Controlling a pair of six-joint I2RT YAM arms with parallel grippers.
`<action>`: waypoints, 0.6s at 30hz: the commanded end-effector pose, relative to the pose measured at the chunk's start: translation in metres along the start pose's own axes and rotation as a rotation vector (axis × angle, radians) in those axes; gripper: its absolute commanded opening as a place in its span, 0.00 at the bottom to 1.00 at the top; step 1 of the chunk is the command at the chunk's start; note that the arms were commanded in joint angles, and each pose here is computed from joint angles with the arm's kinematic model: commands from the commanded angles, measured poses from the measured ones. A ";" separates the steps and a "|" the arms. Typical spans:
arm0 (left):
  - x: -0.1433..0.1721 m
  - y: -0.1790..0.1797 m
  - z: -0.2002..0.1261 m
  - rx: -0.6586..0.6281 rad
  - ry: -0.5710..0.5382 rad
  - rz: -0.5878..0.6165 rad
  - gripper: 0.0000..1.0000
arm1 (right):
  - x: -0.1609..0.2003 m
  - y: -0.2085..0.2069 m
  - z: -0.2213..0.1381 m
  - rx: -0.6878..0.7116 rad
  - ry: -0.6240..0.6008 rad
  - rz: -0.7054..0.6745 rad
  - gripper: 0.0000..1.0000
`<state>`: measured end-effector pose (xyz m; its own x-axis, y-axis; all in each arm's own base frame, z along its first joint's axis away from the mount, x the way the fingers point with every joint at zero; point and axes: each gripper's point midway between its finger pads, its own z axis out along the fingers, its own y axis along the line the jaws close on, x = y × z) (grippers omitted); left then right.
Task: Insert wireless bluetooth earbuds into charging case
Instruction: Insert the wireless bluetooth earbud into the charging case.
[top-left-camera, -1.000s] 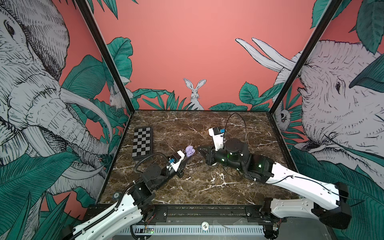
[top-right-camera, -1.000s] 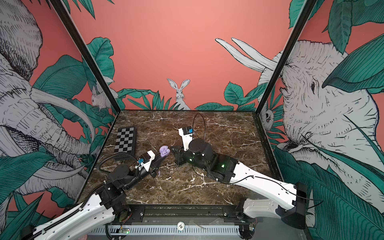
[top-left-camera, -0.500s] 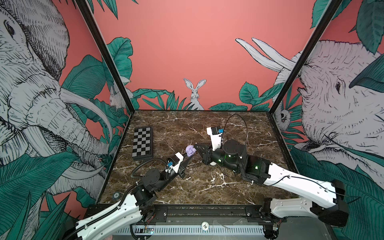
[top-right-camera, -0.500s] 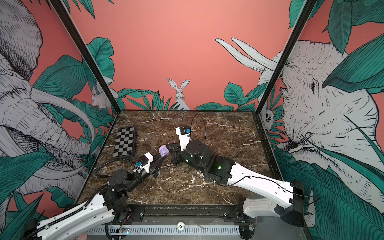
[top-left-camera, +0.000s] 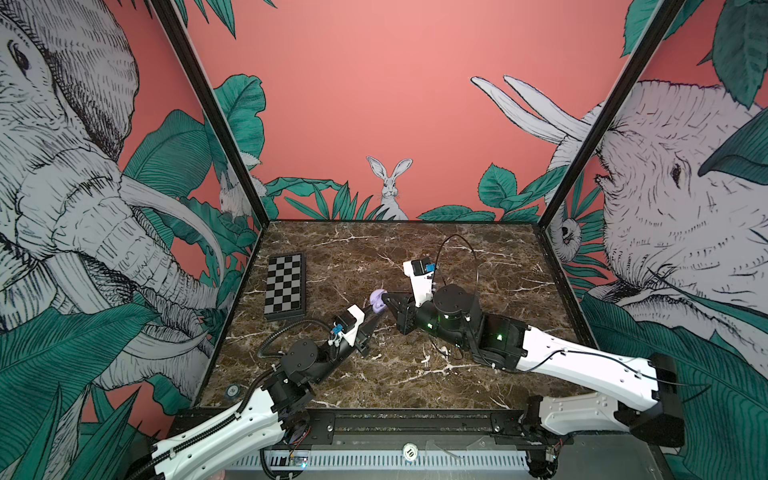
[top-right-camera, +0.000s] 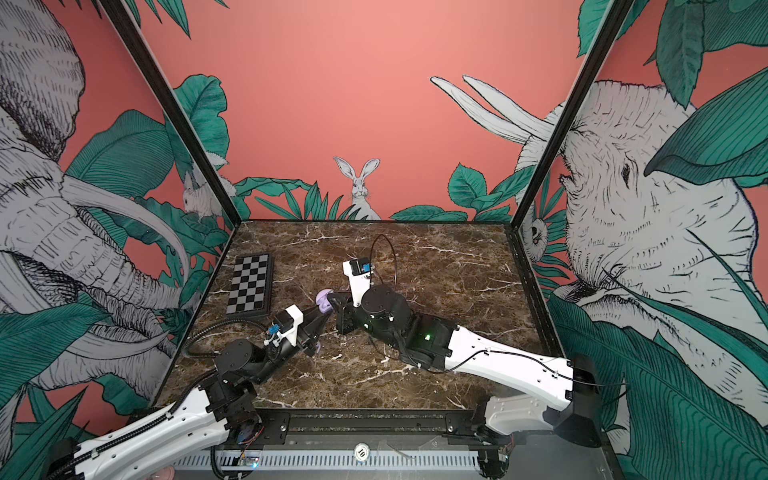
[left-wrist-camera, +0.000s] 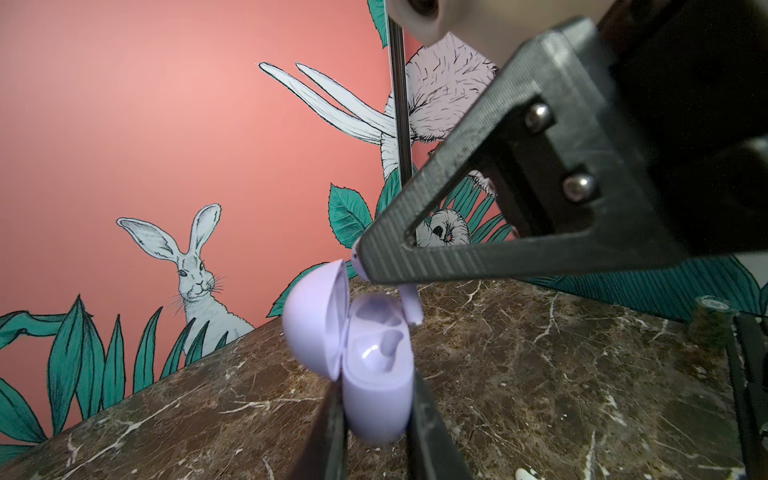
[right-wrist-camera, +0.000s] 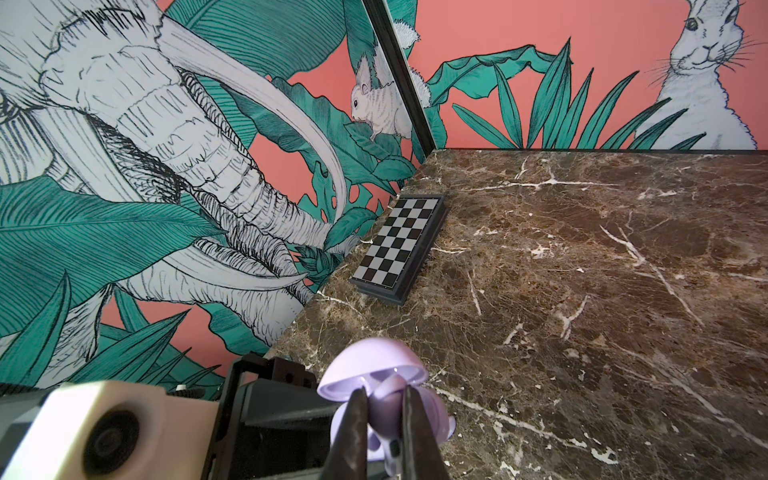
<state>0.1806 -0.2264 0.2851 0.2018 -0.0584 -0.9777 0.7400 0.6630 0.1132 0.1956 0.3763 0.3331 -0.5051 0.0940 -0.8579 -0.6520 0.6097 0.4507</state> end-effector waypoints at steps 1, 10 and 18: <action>-0.003 -0.004 -0.003 0.016 -0.023 -0.002 0.00 | -0.008 0.006 0.000 -0.012 -0.043 -0.010 0.00; 0.000 -0.006 -0.002 0.031 -0.011 0.003 0.00 | -0.021 0.009 -0.006 -0.006 -0.073 -0.031 0.00; -0.005 -0.005 -0.005 0.023 -0.031 -0.005 0.00 | -0.009 0.010 0.002 -0.009 -0.050 -0.035 0.00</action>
<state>0.1769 -0.2277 0.2862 0.2055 -0.0638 -0.9766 0.7518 0.6492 0.1158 0.1949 0.3773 0.3358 -0.4770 0.0909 -0.8742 -0.6618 0.6173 0.4253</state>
